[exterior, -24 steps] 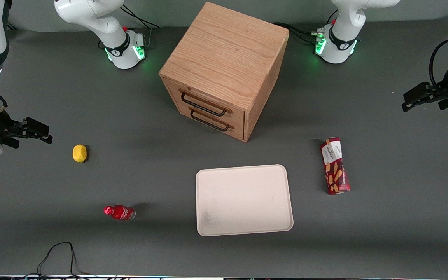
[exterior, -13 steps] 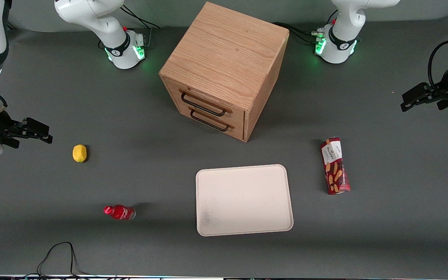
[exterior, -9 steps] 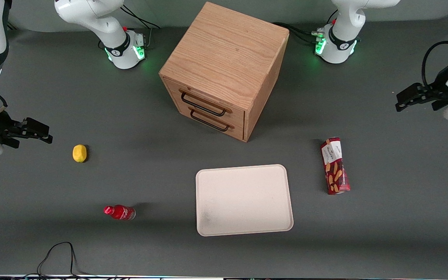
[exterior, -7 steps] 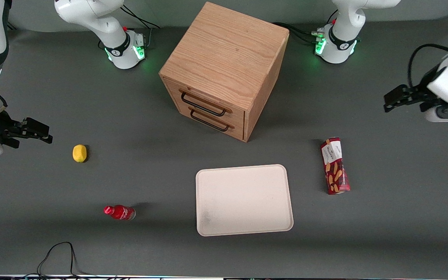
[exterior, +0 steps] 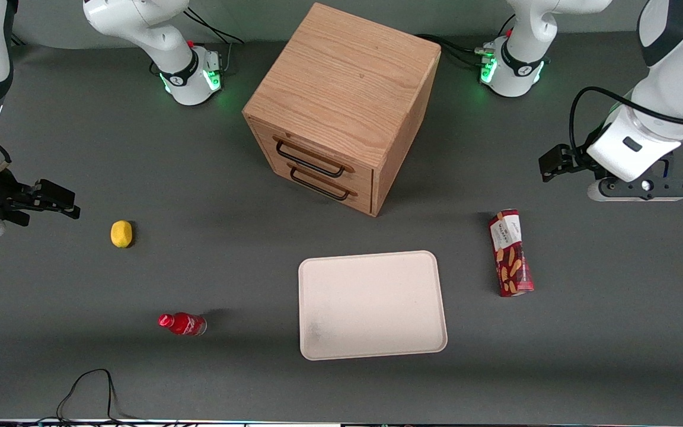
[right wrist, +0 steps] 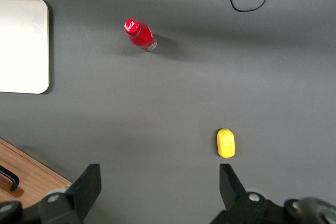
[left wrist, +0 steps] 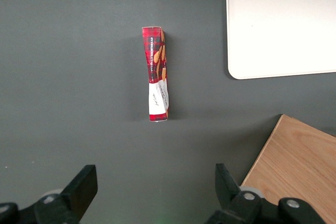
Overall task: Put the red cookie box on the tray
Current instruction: 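Move the open left gripper over the red plaid shortbread box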
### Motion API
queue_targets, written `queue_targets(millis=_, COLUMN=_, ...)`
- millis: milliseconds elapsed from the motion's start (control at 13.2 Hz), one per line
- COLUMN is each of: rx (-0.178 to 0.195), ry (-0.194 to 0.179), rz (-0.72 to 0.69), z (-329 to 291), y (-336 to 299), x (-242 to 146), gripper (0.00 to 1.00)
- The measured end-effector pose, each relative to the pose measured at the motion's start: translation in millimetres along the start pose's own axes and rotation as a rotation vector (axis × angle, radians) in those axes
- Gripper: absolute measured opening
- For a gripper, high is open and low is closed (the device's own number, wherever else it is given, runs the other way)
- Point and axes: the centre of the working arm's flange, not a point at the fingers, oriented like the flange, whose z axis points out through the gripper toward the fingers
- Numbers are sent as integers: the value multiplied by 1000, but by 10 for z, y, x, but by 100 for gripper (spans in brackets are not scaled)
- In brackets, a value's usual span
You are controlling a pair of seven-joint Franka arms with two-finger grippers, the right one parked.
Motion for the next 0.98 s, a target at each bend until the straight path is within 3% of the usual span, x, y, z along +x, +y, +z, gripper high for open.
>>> queue_targets(millis=379, rx=2, ry=-13, rz=-12, z=331, y=-26, x=211, gripper=100)
queue_targets(millis=606, rx=3, ry=-17, rz=-17, z=902, y=-17, x=403, gripper=100)
queue_targets(millis=985, rx=-1, ry=13, rz=-30, z=2086, y=-71, x=541, gripper=100)
